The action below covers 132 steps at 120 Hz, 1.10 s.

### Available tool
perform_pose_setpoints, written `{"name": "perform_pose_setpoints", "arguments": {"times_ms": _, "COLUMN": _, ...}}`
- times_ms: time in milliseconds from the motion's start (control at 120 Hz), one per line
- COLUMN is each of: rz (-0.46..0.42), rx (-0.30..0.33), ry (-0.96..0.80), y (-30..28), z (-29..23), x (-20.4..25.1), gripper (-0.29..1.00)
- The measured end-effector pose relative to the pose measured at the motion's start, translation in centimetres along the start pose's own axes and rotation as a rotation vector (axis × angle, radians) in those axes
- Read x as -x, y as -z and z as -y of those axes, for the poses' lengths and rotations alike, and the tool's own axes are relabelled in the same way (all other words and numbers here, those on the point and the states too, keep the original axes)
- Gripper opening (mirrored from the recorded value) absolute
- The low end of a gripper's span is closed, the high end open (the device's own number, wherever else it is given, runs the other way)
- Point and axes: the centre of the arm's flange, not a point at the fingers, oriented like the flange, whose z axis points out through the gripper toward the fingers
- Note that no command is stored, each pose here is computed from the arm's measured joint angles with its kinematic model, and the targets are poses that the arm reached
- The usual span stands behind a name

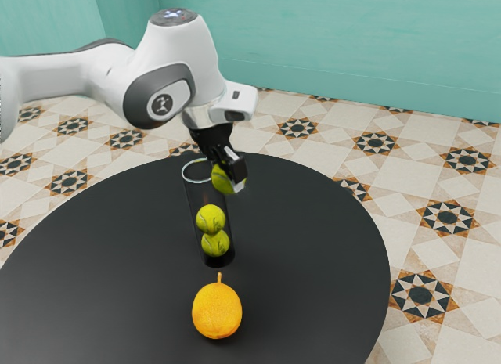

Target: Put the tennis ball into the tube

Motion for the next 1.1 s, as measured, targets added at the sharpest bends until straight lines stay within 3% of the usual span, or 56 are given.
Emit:
{"name": "perform_pose_setpoints", "arguments": {"times_ms": 500, "rz": 0.029, "rx": -0.059, "ry": 0.199, "y": -1.4, "z": 10.3, "x": 0.5, "gripper": 0.35}}
{"name": "perform_pose_setpoints", "arguments": {"times_ms": 683, "rz": 0.033, "rx": -0.049, "ry": 0.19, "y": -1.6, "z": 9.4, "x": 0.2, "gripper": 0.53}}
{"name": "perform_pose_setpoints", "arguments": {"times_ms": 850, "rz": 0.042, "rx": -0.021, "ry": 0.153, "y": -1.0, "z": 6.5, "x": -0.2, "gripper": 0.63}}
{"name": "perform_pose_setpoints", "arguments": {"times_ms": 967, "rz": 0.034, "rx": 0.033, "ry": 0.147, "y": 3.4, "z": 4.6, "x": -0.6, "gripper": 0.66}}
{"name": "perform_pose_setpoints", "arguments": {"times_ms": 1100, "rz": -0.026, "rx": 0.058, "ry": 0.128, "y": 12.8, "z": 3.4, "x": -1.7, "gripper": 0.68}}
